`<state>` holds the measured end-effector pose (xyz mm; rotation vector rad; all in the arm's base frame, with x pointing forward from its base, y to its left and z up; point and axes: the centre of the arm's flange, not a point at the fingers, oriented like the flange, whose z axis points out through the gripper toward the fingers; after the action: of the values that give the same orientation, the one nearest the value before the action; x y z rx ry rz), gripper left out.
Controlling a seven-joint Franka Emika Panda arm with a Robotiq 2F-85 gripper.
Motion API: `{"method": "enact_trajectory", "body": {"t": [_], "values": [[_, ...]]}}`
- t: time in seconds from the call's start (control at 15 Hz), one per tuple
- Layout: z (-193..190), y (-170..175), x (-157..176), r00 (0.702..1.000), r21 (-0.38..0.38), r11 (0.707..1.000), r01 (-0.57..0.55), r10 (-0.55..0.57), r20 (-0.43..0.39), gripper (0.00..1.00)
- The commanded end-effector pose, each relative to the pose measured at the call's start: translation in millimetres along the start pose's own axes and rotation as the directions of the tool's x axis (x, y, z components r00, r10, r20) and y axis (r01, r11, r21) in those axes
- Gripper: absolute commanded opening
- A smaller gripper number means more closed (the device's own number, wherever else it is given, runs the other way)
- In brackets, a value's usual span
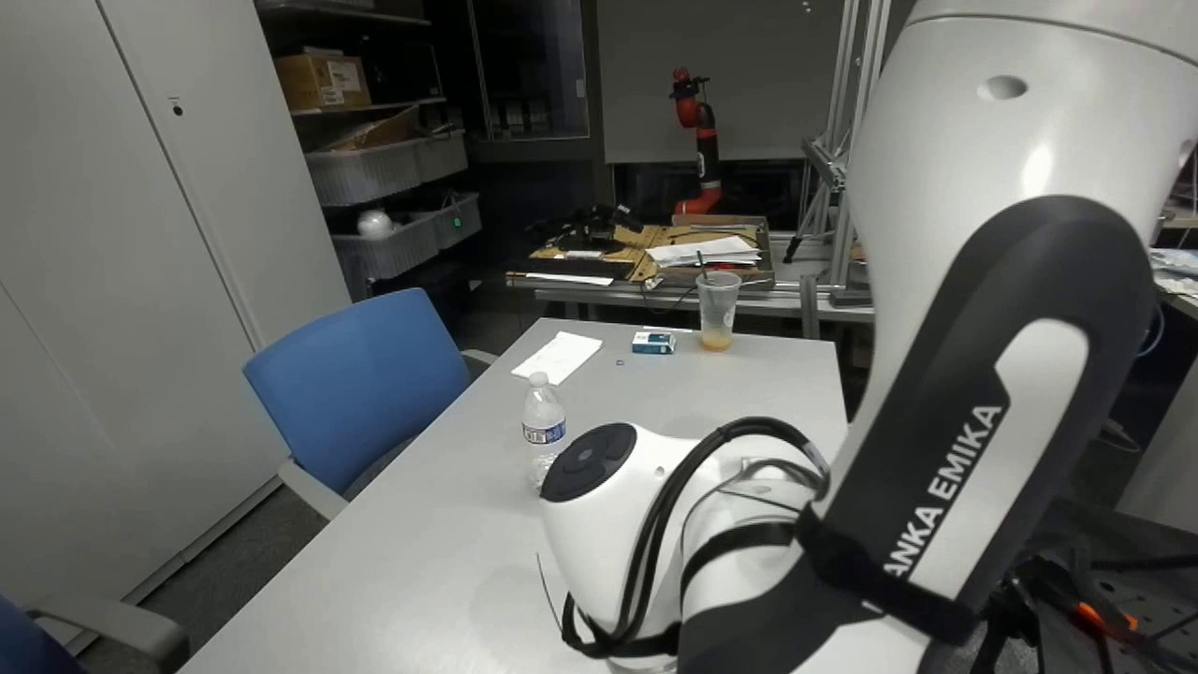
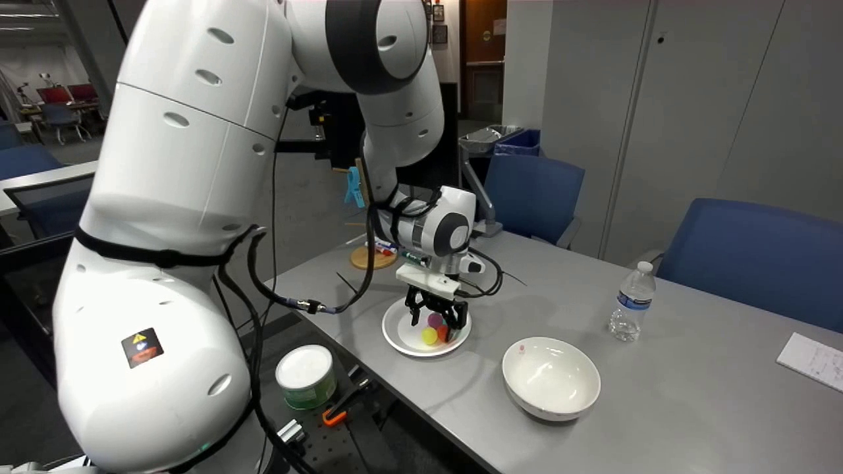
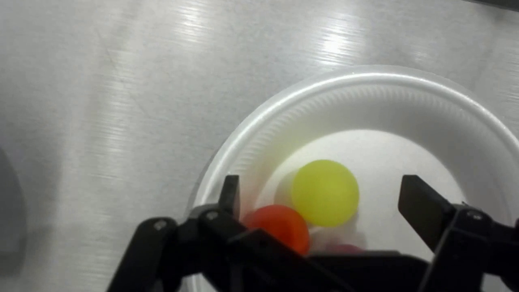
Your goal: Put the red ball inside the white bowl on the right
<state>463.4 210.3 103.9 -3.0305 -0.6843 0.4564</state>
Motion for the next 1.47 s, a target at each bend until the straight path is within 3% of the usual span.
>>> {"method": "enact_trajectory", "body": {"t": [0.0,0.2,0.27,0.6,0.67,0.93,1.07,1.2,1.4], "values": [[6.5,-8.5,21.0,1.000,0.007,1.000,-0.009,0.009,-0.002,1.00],[7.7,-8.1,27.4,1.000,0.015,1.000,-0.015,0.015,-0.004,0.99],[7.8,-7.5,29.0,1.000,0.017,1.000,-0.018,0.018,-0.005,0.84],[6.6,-4.5,32.8,1.000,0.022,0.999,-0.029,0.029,-0.011,0.48],[6.5,-3.6,32.9,0.999,0.023,0.999,-0.030,0.031,-0.012,0.45],[7.1,0.2,31.3,0.999,0.027,0.999,-0.043,0.043,-0.010,0.79],[8.7,1.2,29.3,0.999,0.027,0.998,-0.047,0.048,-0.005,0.89],[11.5,0.8,27.5,0.999,0.029,0.998,-0.049,0.049,0.001,0.93],[16.7,-3.8,23.1,0.999,0.023,0.999,-0.042,0.041,0.012,0.88]]}}
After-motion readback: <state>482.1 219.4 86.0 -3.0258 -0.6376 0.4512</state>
